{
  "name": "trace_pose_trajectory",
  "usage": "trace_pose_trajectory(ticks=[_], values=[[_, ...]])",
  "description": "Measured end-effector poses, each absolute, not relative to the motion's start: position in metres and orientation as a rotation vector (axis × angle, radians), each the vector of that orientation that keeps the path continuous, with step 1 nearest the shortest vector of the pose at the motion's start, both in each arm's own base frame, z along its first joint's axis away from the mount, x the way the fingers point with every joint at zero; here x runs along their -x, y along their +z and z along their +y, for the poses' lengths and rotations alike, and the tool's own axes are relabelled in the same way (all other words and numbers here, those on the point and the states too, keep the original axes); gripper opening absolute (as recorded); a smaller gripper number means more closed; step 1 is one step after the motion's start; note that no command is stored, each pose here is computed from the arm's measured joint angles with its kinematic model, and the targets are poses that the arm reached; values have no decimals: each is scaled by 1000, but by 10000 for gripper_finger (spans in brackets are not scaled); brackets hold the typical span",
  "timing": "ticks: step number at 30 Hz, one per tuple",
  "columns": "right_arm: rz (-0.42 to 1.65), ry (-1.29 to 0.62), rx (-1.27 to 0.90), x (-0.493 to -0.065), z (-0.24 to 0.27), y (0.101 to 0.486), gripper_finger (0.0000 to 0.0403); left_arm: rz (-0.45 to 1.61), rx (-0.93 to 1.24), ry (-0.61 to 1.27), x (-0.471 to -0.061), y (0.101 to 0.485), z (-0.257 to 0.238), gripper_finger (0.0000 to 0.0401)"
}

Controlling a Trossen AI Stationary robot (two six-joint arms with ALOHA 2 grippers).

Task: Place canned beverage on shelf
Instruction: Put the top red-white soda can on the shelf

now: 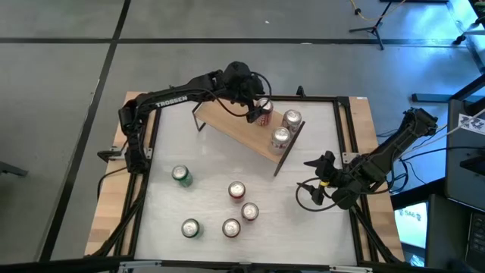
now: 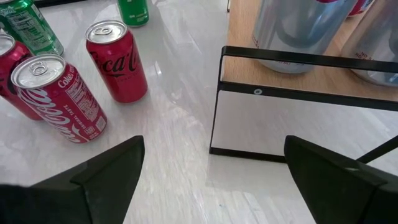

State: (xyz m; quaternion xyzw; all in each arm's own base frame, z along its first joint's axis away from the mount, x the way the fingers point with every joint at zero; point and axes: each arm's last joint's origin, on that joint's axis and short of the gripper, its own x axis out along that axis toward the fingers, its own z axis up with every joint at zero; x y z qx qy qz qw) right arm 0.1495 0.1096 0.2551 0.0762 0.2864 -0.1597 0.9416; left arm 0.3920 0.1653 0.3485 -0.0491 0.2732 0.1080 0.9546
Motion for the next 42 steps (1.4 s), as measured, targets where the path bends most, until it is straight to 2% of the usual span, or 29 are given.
trace_pose_trajectory(ticks=[10,15,20,25,33,42], values=[[587,-321,-158,-149,110,255,381,488,81,228,-370,381,158,396],[587,-321,-159,-150,110,255,381,572,57,211,-353,387,151,396],[587,-321,-159,-150,110,255,381,730,71,198,-347,368,145,396],[587,-321,-159,-150,110,255,381,794,84,176,-352,329,142,396],[587,-322,-158,-149,110,255,381,660,87,152,-361,286,145,396],[585,-324,-157,-149,110,255,381,579,61,169,-364,275,146,396]])
